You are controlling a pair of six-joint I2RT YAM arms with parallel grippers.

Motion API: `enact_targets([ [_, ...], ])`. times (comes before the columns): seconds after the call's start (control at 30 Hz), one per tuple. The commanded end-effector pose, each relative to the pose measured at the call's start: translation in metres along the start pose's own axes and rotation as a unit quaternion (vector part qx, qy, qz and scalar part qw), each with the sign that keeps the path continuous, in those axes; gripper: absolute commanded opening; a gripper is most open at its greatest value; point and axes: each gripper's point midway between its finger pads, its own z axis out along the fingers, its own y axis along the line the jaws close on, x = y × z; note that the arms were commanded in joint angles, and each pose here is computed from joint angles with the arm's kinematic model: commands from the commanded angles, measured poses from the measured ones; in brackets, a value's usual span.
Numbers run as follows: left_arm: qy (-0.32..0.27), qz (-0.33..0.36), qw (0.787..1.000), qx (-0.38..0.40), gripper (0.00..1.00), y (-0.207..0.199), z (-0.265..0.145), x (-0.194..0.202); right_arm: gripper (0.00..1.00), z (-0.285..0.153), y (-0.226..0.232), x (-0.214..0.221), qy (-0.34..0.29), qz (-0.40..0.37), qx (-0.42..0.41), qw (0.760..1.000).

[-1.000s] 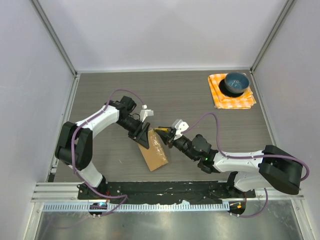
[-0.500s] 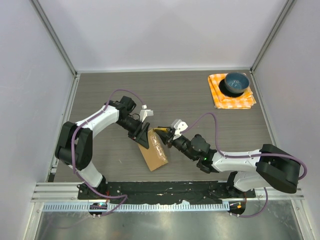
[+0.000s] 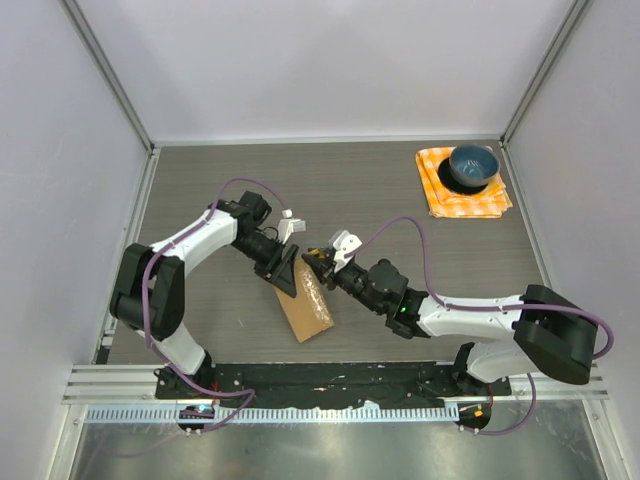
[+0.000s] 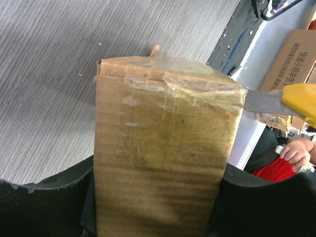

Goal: Unpack the express box
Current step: Cut the express box at the center of the board.

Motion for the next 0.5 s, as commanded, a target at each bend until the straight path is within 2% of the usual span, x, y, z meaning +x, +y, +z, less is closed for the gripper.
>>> enact_targets([
  [0.0, -0.019, 0.059, 0.998, -0.030, 0.00, -0.006, -0.015, -0.012, 0.01, -0.009, -0.001, 0.040, 0.093, -0.019, 0.004, 0.995],
  [0.47, -0.034, 0.075, 0.996, -0.036, 0.00, -0.017, -0.026, -0.015, 0.01, -0.028, 0.000, 0.065, 0.132, -0.011, 0.034, 0.991],
])
